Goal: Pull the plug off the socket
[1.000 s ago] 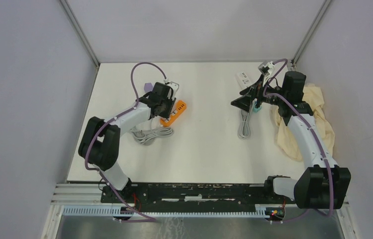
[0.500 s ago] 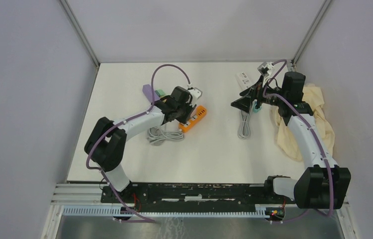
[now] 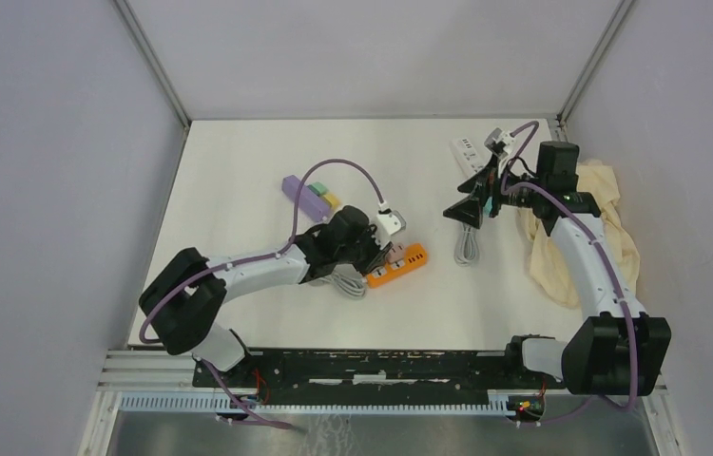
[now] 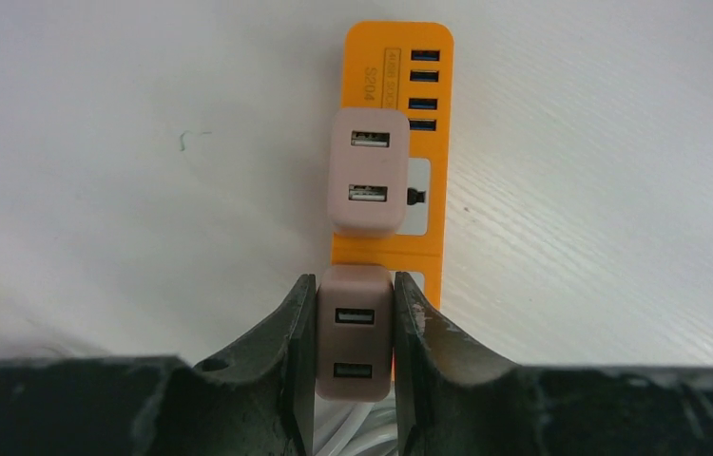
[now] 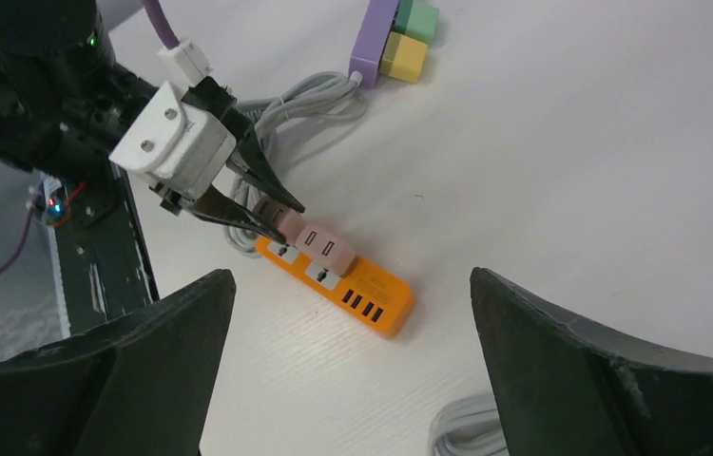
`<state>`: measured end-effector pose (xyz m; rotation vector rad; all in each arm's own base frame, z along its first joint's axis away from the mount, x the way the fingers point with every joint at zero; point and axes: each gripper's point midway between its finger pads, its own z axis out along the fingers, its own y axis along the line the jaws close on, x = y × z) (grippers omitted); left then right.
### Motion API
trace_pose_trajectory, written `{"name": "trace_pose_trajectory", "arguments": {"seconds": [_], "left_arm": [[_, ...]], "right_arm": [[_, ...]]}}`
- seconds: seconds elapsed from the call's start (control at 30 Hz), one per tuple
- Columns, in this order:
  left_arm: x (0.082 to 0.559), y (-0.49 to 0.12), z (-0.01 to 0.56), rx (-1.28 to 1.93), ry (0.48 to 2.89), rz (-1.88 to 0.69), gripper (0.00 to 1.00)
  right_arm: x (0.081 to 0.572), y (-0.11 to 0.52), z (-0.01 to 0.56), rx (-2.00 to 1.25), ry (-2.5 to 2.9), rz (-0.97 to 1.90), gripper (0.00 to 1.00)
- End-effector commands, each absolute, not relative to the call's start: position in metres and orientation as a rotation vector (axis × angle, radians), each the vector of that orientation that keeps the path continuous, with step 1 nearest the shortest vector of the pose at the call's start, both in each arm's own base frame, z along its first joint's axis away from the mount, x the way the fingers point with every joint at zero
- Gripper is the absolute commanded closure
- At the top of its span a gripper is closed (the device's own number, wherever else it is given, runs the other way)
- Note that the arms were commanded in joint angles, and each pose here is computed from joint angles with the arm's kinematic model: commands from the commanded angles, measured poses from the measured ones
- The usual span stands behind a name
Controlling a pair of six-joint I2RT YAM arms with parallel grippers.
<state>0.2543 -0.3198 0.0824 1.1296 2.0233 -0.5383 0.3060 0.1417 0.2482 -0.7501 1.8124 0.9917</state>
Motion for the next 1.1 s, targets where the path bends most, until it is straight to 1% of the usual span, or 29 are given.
{"name": "trace_pose_trajectory", "arguments": {"seconds": [0.0,0.1,0.17,0.23,0.33,0.47,0.53,0.67,0.73,0.77,0.8,1.0,1.07], "left_arm": [[0.218,-0.341,0.080,1.248,1.914,-0.721,0.90],[0.206,-0.343,0.072,1.268,1.896,-0.751,0.86],[0.202,-0.345,0.067,1.271,1.886,-0.755,0.79],[0.201,-0.345,0.064,1.258,1.882,-0.752,0.70],[0.202,-0.345,0.069,1.210,1.855,-0.759,0.53],[0.203,-0.340,0.082,1.131,1.787,-0.765,0.33],[0.203,-0.338,0.091,1.100,1.737,-0.773,0.27],[0.200,-0.329,0.106,1.046,1.649,-0.780,0.20],[0.200,-0.324,0.113,1.009,1.610,-0.780,0.14],[0.199,-0.320,0.113,0.992,1.599,-0.779,0.06],[0.200,-0.318,0.115,0.976,1.588,-0.775,0.01],[0.204,-0.315,0.110,0.965,1.568,-0.744,0.00],[0.205,-0.316,0.108,0.961,1.562,-0.748,0.02]], "right_arm": [[0.274,0.147,0.246,-1.107,1.621,0.969,0.00],[0.256,0.148,0.228,-1.275,1.523,0.939,0.00],[0.243,0.153,0.218,-1.359,1.460,0.952,0.00],[0.234,0.159,0.207,-1.449,1.399,0.947,0.00],[0.226,0.171,0.186,-1.566,1.385,0.943,0.00],[0.224,0.182,0.160,-1.656,1.398,0.945,0.00],[0.226,0.187,0.149,-1.689,1.408,0.933,0.01],[0.235,0.199,0.131,-1.745,1.425,0.864,0.06],[0.238,0.204,0.124,-1.757,1.430,0.834,0.08],[0.241,0.207,0.122,-1.758,1.434,0.819,0.09],[0.243,0.211,0.120,-1.757,1.438,0.805,0.10],[0.249,0.230,0.098,-1.796,1.512,0.764,0.21],[0.249,0.236,0.091,-1.828,1.532,0.754,0.24]]}}
